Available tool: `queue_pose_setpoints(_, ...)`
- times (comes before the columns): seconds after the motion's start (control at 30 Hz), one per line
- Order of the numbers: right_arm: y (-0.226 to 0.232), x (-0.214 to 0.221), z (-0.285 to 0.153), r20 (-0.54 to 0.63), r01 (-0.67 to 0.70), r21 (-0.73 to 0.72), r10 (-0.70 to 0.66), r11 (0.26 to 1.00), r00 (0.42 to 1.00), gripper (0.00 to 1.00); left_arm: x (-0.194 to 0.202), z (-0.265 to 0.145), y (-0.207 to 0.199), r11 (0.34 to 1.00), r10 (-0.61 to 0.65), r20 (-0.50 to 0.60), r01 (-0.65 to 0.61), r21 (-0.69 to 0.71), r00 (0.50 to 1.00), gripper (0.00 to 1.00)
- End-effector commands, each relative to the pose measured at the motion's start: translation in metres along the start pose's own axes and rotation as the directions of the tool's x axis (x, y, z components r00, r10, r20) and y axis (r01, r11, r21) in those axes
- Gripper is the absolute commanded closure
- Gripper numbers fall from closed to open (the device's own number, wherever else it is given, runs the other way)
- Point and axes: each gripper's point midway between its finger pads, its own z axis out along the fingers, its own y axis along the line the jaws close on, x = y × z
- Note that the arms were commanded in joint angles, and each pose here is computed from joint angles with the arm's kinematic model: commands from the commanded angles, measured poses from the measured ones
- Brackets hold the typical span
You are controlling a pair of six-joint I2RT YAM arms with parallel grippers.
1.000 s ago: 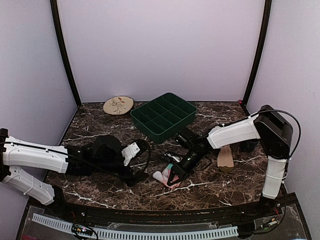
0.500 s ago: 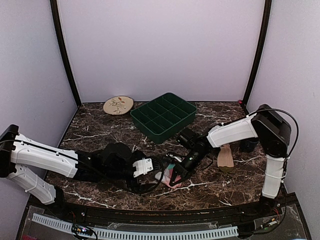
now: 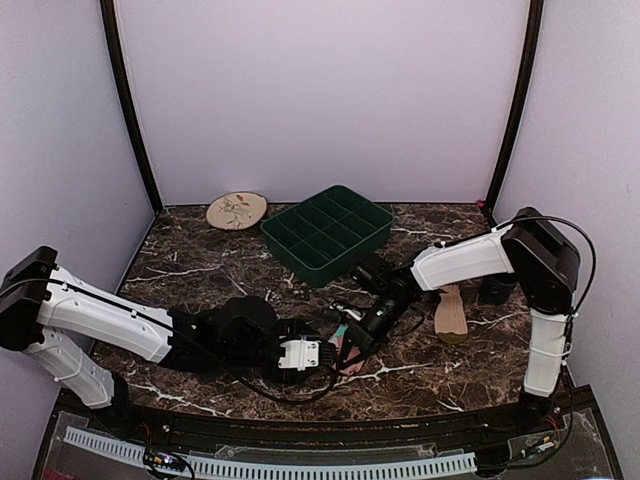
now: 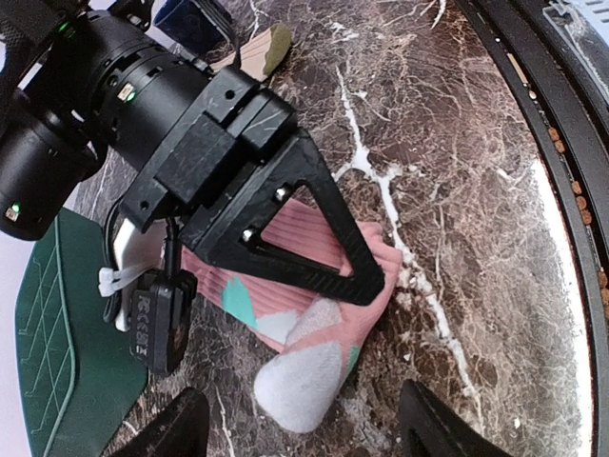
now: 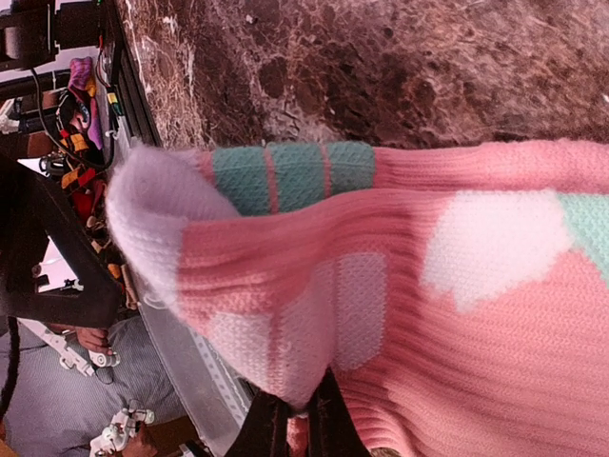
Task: Roll the socks
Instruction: Roll the sock at the center of the board.
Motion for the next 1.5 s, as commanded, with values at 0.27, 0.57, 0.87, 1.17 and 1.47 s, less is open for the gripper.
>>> queue_pose_setpoints(0.27, 0.002, 0.002, -0.006, -0.013, 0.015, 0.003, -0.015, 1.000, 1.000, 1.00, -0.008, 0.023, -0.004, 0.996, 0.082, -0.018, -0.081, 0.030, 0.996, 0.29)
queue_pose_setpoints(0.57, 0.005, 0.005, -0.009, -0.016, 0.031, -0.002, -0.032, 1.000, 0.999, 1.00, 0.000, 0.035, -0.007, 0.996, 0.084, -0.067, -0.081, 0.047, 0.994, 0.34)
queue_pose_setpoints(0.87, 0.006, 0.008, -0.010, -0.017, 0.033, -0.009, -0.033, 0.999, 0.999, 1.00, 0.014, 0.044, -0.007, 0.995, 0.091, -0.128, -0.087, 0.041, 0.988, 0.35)
queue_pose_setpoints(1.17, 0.006, 0.013, -0.009, -0.024, 0.025, -0.014, -0.026, 1.000, 0.999, 1.00, 0.028, 0.045, 0.007, 0.998, 0.052, -0.159, -0.048, 0.032, 0.986, 0.54)
queue_pose_setpoints(1.47, 0.005, 0.013, -0.008, -0.033, 0.014, -0.011, -0.014, 1.000, 0.999, 1.00, 0.025, 0.040, 0.002, 0.994, 0.031, -0.126, -0.017, 0.111, 0.992, 0.72)
